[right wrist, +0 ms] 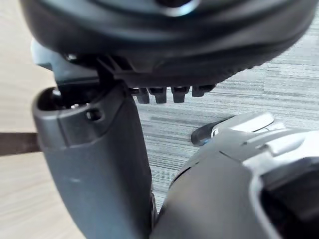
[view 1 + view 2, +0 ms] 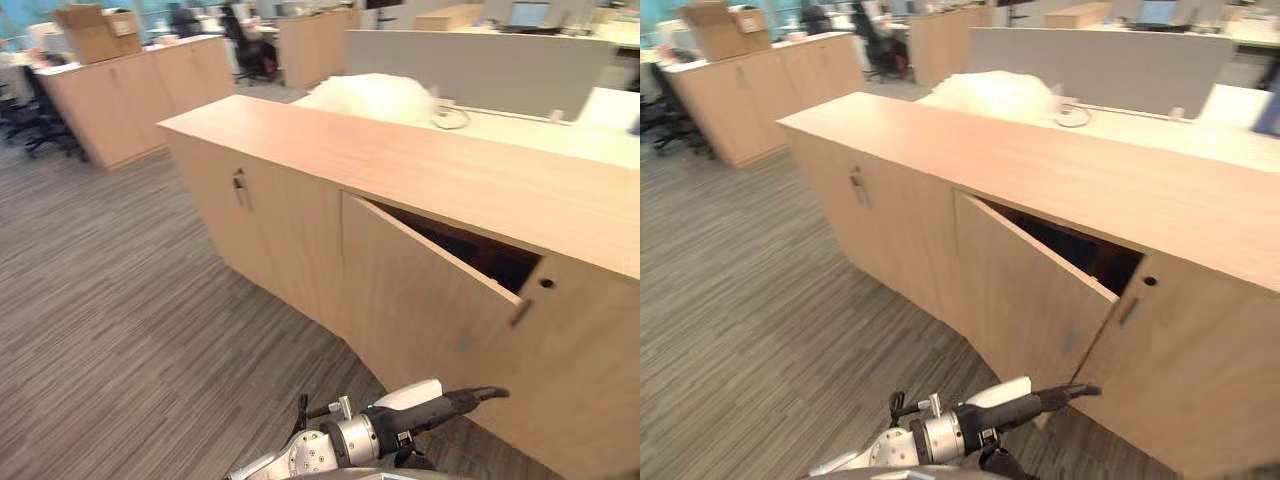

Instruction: Walk over to the cabinet, pick up the folder, carry it to the office cabinet, place the folder inside the office cabinet, then close the office cabinet door

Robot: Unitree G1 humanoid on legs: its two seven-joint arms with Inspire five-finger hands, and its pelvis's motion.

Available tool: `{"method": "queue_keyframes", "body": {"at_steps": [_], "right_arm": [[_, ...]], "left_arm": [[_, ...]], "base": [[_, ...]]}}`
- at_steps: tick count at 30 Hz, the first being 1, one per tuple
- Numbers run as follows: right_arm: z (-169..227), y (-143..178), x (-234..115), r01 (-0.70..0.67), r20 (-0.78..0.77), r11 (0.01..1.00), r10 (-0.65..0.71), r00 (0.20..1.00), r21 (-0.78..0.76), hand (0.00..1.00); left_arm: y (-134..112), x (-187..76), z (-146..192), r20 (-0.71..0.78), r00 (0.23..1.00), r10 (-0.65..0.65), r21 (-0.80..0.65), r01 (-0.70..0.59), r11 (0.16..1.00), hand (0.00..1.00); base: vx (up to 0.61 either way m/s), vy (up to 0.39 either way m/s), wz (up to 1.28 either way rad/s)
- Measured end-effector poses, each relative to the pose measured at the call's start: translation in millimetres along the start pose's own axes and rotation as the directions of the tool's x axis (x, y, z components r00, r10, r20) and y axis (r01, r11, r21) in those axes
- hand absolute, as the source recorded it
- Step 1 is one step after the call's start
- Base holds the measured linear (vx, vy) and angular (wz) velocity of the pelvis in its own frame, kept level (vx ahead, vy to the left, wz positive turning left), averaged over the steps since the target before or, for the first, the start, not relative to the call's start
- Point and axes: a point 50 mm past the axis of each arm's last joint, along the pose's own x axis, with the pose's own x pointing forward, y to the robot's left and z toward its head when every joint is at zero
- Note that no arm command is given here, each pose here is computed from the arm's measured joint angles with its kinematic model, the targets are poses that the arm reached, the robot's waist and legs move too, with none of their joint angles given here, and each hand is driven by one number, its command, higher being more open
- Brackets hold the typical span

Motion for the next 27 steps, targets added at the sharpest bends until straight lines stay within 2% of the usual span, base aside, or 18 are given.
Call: {"method": "queue_keyframes", "body": {"at_steps": [4, 5, 6, 7, 8, 9, 10, 12, 15, 17, 20, 24, 27], "right_arm": [[4.5, -2.0, 0.3, 0.02, 0.013, 1.0, -0.02, 1.0, -0.012, 1.0], [4.5, -2.1, 0.3, 0.021, 0.012, 1.0, -0.021, 1.0, 0.002, 1.0], [4.9, -1.7, 0.4, 0.021, 0.009, 0.999, -0.021, 1.0, 0.024, 1.0], [3.6, -4.4, 0.6, 0.03, -0.003, 0.997, -0.03, 1.0, 0.075, 1.0], [2.8, -7.4, 0.6, 0.04, -0.013, 0.993, -0.039, 0.999, 0.111, 1.0], [2.9, -13.2, 0.8, 0.057, -0.023, 0.985, -0.054, 0.998, 0.161, 1.0], [4.0, -25.4, 0.7, 0.09, -0.034, 0.968, -0.085, 0.996, 0.233, 1.0], [7.1, -47.5, -0.6, 0.146, -0.043, 0.943, -0.139, 0.989, 0.299, 1.0], [24.4, -60.0, -2.5, 0.173, 0.029, 0.942, -0.189, 0.982, 0.287, 1.0], [39.0, -57.8, -3.5, 0.159, 0.094, 0.956, -0.187, 0.978, 0.246, 1.0], [38.9, -25.1, -1.8, 0.086, 0.12, 0.987, -0.103, 0.988, 0.137, 1.0], [20.8, 20.9, -3.0, -0.052, 0.089, 0.995, 0.044, 0.995, 0.082, 1.0], [22.4, 24.8, -3.9, -0.078, 0.109, 0.993, 0.068, 0.992, 0.093, 1.0]], "left_arm": [[-11.8, -15.2, -35.4, -0.165, 0.984, 0.059, -0.124, -0.08, 0.989, 1.0], [-12.2, -21.1, -44.8, -0.211, 0.972, 0.098, -0.161, -0.134, 0.978, 1.0], [-9.8, -32.1, -62.4, -0.3, 0.938, 0.172, -0.224, -0.244, 0.944, 1.0], [-5.1, -45.0, -83.4, -0.409, 0.879, 0.246, -0.294, -0.382, 0.876, 1.0], [0.0, -51.0, -93.8, -0.467, 0.837, 0.284, -0.331, -0.463, 0.822, 1.0], [7.9, -60.8, -107.2, -0.541, 0.771, 0.337, -0.363, -0.576, 0.733, 1.0], [15.5, -74.9, -121.6, -0.622, 0.671, 0.403, -0.387, -0.711, 0.587, 1.0], [16.8, -103.9, -140.1, -0.739, 0.496, 0.456, -0.371, -0.865, 0.338, 1.0], [4.4, -140.4, -151.3, -0.828, 0.327, 0.455, -0.272, -0.945, 0.184, 1.0], [-11.0, -145.6, -153.4, -0.861, 0.284, 0.423, -0.251, -0.959, 0.133, 1.0], [-13.5, -159.1, -157.3, -0.885, 0.213, 0.415, -0.212, -0.976, 0.049, 1.0], [-25.2, -162.3, -163.6, -0.908, 0.208, 0.363, -0.23, -0.973, -0.018, 1.0], [-31.1, -158.3, -167.5, -0.918, 0.227, 0.326, -0.252, -0.967, -0.034, 1.0]], "base": [[0.03, -0.051, -1.07], [0.11, -0.171, -0.86], [0.14, -0.229, -0.87], [0.14, -0.215, -0.73], [0.13, -0.164, -0.55], [0.12, -0.12, -0.42], [0.14, -0.105, -0.36], [0.13, -0.032, -0.27], [0.07, 0.121, -0.46], [0.01, 0.221, -0.15], [-0.03, 0.182, -0.05], [0.04, 0.122, -0.15], [0.15, 0.012, 0.01]]}}
